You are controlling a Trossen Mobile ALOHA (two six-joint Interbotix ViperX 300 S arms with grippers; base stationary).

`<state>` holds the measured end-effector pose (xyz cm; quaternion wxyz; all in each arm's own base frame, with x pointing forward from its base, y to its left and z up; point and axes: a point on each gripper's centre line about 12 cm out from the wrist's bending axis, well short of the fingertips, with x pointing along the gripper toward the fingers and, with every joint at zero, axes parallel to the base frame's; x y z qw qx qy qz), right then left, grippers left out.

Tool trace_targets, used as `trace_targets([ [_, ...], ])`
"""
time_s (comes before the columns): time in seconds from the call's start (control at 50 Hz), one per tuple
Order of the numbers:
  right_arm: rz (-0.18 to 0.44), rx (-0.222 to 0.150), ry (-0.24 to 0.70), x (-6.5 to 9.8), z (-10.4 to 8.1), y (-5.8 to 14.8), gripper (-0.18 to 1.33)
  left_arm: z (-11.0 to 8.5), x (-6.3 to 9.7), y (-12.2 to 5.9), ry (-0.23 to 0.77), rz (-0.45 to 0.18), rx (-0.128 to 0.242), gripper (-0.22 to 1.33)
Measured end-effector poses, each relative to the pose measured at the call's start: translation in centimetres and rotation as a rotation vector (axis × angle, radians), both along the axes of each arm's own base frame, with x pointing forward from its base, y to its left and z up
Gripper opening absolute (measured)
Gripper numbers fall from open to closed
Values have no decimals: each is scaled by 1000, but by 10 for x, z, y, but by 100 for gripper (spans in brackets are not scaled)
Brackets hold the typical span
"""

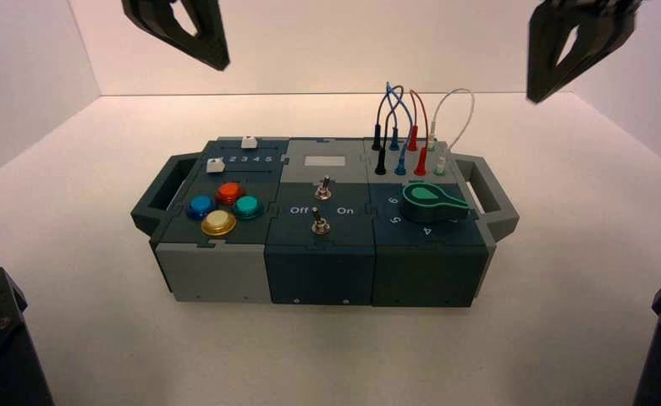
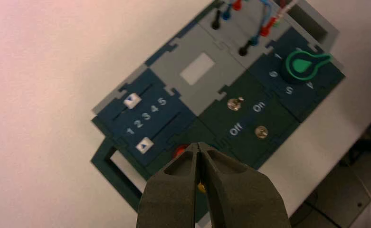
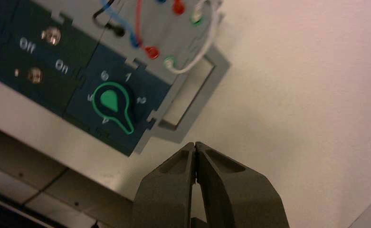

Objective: Turn the knob to position 4.

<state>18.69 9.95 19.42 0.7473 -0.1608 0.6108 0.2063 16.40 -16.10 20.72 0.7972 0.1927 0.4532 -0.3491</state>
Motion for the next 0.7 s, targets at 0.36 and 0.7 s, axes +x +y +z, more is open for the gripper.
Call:
trace_targets([
  [0.36,99,-66,113,-3,-31,22,-14,-16,-13,-18,42,-103,50,-17],
  [0.7,136,-93,175,-8,-52,32,-14,-22,-27,-28,60,-175,71,-17],
])
